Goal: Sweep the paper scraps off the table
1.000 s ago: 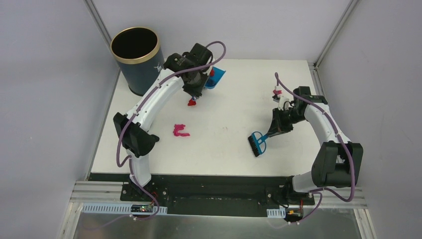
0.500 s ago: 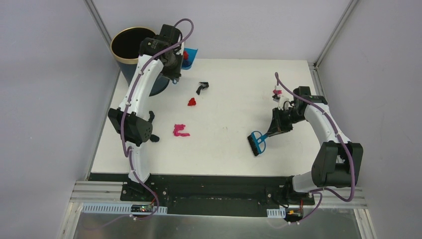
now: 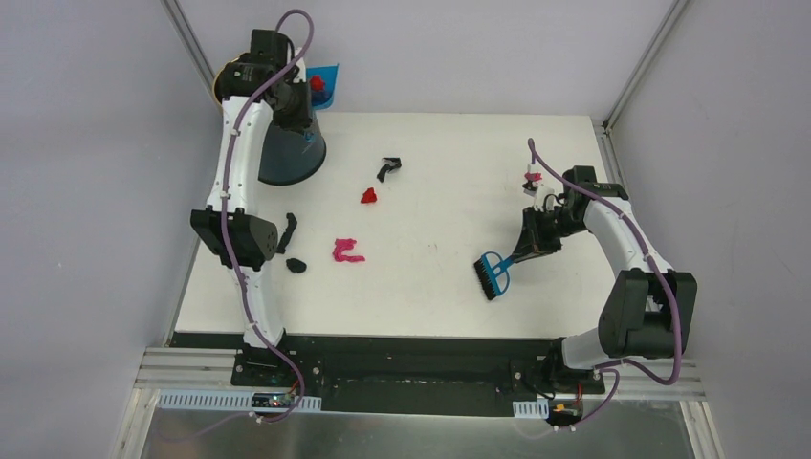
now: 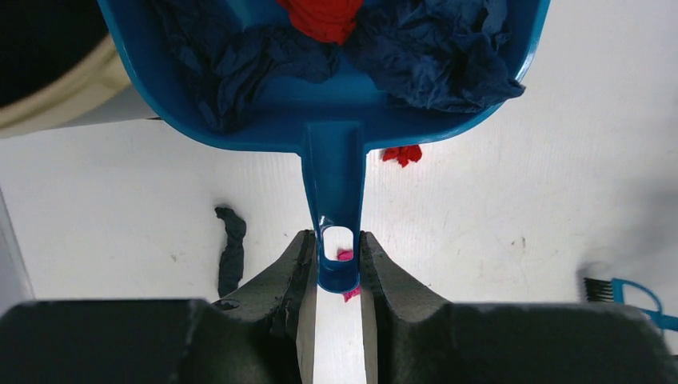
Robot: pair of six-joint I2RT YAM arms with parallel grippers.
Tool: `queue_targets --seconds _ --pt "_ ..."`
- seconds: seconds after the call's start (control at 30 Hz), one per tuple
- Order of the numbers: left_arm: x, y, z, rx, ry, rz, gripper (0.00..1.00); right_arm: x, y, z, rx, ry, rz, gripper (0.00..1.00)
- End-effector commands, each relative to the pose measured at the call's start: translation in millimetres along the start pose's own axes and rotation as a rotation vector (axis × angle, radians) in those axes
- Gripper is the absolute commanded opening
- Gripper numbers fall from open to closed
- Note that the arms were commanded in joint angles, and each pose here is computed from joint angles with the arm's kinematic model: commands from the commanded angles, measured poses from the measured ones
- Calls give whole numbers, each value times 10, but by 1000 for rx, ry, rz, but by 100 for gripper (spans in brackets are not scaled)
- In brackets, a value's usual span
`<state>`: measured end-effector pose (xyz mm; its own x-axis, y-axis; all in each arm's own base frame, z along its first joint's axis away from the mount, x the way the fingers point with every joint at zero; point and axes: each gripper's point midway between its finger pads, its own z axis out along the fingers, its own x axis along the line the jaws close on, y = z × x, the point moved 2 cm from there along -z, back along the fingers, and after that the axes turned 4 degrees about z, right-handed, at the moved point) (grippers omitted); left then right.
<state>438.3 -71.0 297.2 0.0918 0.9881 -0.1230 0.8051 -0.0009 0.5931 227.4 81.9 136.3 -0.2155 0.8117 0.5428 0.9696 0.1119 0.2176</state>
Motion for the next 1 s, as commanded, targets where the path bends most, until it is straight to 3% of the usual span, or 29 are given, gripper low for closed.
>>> queue_targets --seconds 0.0,0.17,0.37,0.97 --pt "59 395 -218 -164 -129 -120 0 47 69 -11 -28 23 -21 0" --pt "243 651 -264 -250 -226 -247 0 42 75 -11 -28 20 -20 0" --pt "279 942 -175 -304 -459 -415 0 -22 86 -26 -34 12 7 0" --pt "357 1041 -150 -414 -808 -788 0 -39 92 -68 -53 10 11 0"
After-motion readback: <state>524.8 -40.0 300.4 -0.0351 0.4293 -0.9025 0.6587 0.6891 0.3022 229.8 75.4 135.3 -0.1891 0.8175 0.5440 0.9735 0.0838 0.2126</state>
